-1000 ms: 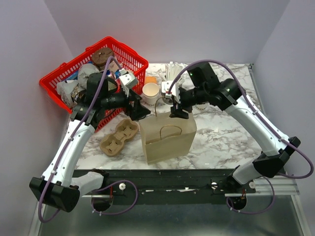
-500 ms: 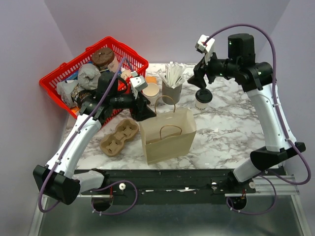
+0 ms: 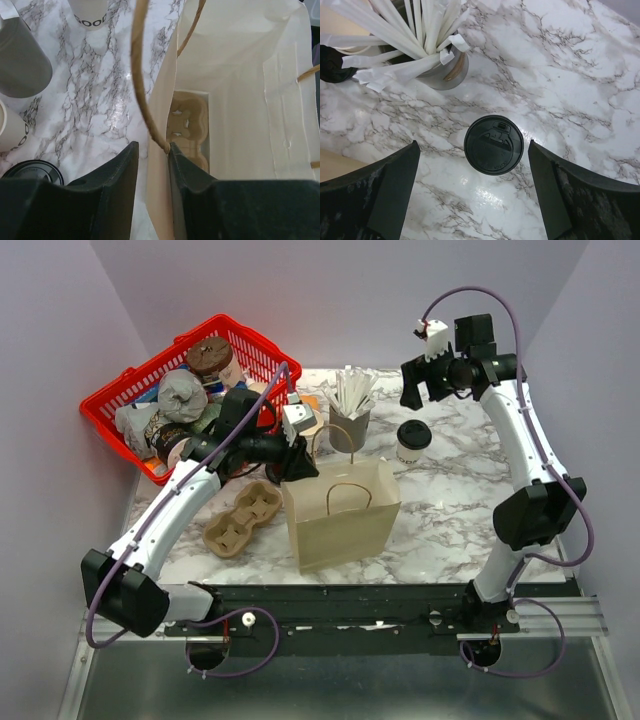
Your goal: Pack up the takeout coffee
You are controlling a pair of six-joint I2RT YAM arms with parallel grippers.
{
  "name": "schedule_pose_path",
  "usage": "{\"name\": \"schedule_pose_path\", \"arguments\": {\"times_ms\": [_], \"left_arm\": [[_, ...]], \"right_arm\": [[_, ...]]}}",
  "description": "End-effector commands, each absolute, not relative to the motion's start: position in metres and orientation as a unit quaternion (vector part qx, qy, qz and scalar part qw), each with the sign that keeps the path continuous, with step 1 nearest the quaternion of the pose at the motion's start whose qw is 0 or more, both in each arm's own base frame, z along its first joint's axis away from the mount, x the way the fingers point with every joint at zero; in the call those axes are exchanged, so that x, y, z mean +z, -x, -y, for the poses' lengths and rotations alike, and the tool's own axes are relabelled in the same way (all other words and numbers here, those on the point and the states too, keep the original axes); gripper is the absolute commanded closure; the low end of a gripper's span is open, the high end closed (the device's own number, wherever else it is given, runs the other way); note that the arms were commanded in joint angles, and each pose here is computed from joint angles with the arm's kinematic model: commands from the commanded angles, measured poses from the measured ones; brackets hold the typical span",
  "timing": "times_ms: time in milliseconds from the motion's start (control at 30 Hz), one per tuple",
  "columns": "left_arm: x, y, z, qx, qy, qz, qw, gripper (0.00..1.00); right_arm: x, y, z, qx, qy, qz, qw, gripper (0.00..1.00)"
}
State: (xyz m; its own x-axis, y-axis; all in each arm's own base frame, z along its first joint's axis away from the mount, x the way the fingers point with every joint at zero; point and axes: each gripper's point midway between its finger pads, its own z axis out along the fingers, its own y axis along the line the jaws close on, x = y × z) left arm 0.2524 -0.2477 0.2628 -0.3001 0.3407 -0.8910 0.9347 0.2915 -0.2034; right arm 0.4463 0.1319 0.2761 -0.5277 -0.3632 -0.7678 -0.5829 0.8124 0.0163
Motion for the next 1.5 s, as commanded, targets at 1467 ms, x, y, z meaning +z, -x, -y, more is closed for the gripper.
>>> {"name": "schedule_pose_path", "arguments": {"times_ms": [1467], "left_arm": [[0.263,-0.217,0.23,-0.373,-0.492,-0.699,0.362,1.0]], "right_arm": [[0.131,-0.454,-0.106,0.058,0.206,-0.947,0.24,0.0]]}}
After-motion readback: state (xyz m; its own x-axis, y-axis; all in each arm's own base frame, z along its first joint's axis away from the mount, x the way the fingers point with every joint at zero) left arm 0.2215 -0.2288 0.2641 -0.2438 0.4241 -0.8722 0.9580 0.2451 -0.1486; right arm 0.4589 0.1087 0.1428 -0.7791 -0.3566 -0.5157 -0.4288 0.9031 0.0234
